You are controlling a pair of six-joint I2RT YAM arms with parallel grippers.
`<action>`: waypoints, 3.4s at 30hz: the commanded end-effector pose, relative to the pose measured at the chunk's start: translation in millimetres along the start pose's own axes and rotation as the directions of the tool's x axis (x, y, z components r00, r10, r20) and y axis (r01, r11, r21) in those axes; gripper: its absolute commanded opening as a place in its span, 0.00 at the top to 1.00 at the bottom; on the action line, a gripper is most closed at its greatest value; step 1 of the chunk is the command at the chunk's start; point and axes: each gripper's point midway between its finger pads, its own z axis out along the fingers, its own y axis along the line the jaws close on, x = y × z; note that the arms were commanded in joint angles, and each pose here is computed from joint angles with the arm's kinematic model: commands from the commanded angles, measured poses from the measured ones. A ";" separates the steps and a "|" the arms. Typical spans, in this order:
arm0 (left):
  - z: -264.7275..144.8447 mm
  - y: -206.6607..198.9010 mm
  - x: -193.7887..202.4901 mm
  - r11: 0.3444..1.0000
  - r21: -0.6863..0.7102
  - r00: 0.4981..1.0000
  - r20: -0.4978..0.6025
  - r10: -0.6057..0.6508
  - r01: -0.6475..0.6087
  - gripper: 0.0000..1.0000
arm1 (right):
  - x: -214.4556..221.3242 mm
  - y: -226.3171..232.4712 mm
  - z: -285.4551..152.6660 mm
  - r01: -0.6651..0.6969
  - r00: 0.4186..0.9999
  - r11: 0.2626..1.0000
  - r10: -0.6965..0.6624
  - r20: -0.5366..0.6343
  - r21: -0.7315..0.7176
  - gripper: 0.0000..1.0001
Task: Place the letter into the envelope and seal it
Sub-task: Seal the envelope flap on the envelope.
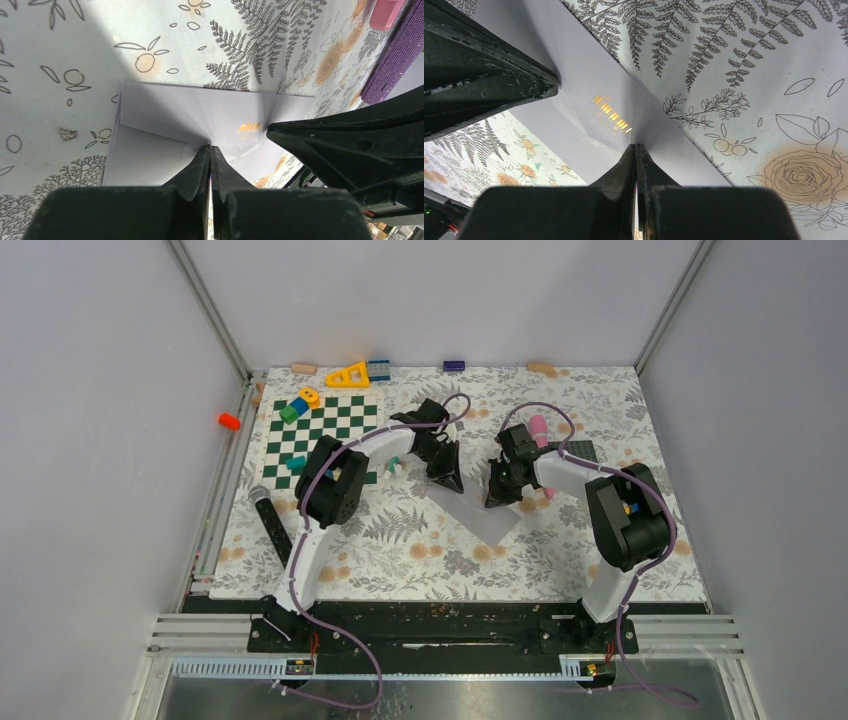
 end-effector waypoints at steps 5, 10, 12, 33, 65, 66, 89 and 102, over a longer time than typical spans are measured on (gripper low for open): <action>-4.4 -6.5 -6.3 0.998 -0.008 0.997 0.043 0.057 -0.057 1.00 | 24.2 -22.6 11.0 0.020 0.996 0.993 -0.010 -0.085 0.114 1.00; 2.2 1.0 -18.5 0.997 -0.060 0.997 0.058 0.056 -0.053 1.00 | 23.5 -21.4 9.4 0.029 0.997 0.993 -0.020 -0.078 0.114 1.00; 4.1 7.5 -22.9 0.996 -0.083 0.997 0.064 0.044 -0.039 1.00 | 23.3 -20.8 8.6 0.030 0.997 0.993 -0.021 -0.076 0.112 1.00; 17.0 -6.9 -19.4 0.996 -0.064 0.998 0.032 0.061 -0.059 1.00 | 24.1 -18.7 11.5 0.038 0.996 0.993 -0.029 -0.084 0.109 1.00; 44.6 -13.0 39.0 0.981 -0.106 0.981 -0.120 0.153 -0.165 1.00 | 23.8 -17.7 10.7 0.041 0.996 0.993 -0.032 -0.082 0.107 1.00; 41.4 -11.2 33.2 0.982 -0.102 0.983 -0.109 0.145 -0.156 1.00 | 23.8 -17.4 10.5 0.042 0.996 0.994 -0.033 -0.082 0.106 1.00; 15.6 -4.7 5.7 0.988 -0.084 0.991 -0.046 0.123 -0.127 1.00 | 23.4 -16.7 9.5 0.041 0.996 0.994 -0.033 -0.080 0.103 1.00; 27.7 -24.7 46.4 0.978 -0.060 0.973 -0.131 0.189 -0.198 1.00 | 22.3 -16.2 7.6 0.044 0.997 0.994 -0.036 -0.073 0.102 1.00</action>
